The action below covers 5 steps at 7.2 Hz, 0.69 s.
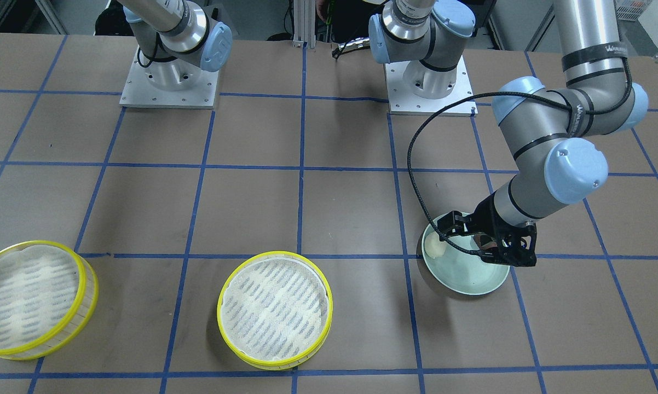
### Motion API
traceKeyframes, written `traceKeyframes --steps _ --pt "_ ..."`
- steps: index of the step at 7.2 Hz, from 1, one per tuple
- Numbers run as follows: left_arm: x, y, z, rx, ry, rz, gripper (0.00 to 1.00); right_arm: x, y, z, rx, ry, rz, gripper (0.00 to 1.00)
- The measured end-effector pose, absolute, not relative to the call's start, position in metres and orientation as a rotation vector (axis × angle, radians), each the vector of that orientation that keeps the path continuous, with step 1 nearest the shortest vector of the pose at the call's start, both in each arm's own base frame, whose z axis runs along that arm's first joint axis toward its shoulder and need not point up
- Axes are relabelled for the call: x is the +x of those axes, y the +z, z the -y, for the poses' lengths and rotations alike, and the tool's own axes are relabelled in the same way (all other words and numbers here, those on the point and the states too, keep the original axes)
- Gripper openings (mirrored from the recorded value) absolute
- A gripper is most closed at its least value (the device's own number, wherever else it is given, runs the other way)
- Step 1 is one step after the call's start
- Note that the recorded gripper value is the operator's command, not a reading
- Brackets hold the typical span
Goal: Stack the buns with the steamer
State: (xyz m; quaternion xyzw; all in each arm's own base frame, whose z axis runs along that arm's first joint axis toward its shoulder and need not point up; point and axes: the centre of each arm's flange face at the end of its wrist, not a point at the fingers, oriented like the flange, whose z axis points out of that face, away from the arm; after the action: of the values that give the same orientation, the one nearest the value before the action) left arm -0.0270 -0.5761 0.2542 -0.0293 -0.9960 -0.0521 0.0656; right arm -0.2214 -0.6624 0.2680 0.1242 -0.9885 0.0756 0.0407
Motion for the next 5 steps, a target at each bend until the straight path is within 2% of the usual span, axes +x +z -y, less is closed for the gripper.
traceKeyframes --steps 1,2,3,4,5 --pt "-0.027 0.233 0.58 -0.089 -0.2 2.988 0.94 -0.233 0.252 0.662 0.386 0.218 3.037 0.78" --pt "-0.028 0.217 0.581 -0.086 -0.234 2.969 0.87 -0.24 0.242 0.661 0.39 0.207 3.044 0.75" --pt "-0.029 0.205 0.582 -0.081 -0.26 2.949 0.55 -0.244 0.235 0.661 0.394 0.195 3.049 0.74" --pt "-0.031 0.196 0.582 -0.074 -0.282 2.935 0.19 -0.246 0.226 0.661 0.397 0.182 3.057 0.68" --pt "-0.031 0.19 0.58 -0.067 -0.302 2.926 0.0 -0.247 0.22 0.661 0.398 0.174 3.062 0.55"
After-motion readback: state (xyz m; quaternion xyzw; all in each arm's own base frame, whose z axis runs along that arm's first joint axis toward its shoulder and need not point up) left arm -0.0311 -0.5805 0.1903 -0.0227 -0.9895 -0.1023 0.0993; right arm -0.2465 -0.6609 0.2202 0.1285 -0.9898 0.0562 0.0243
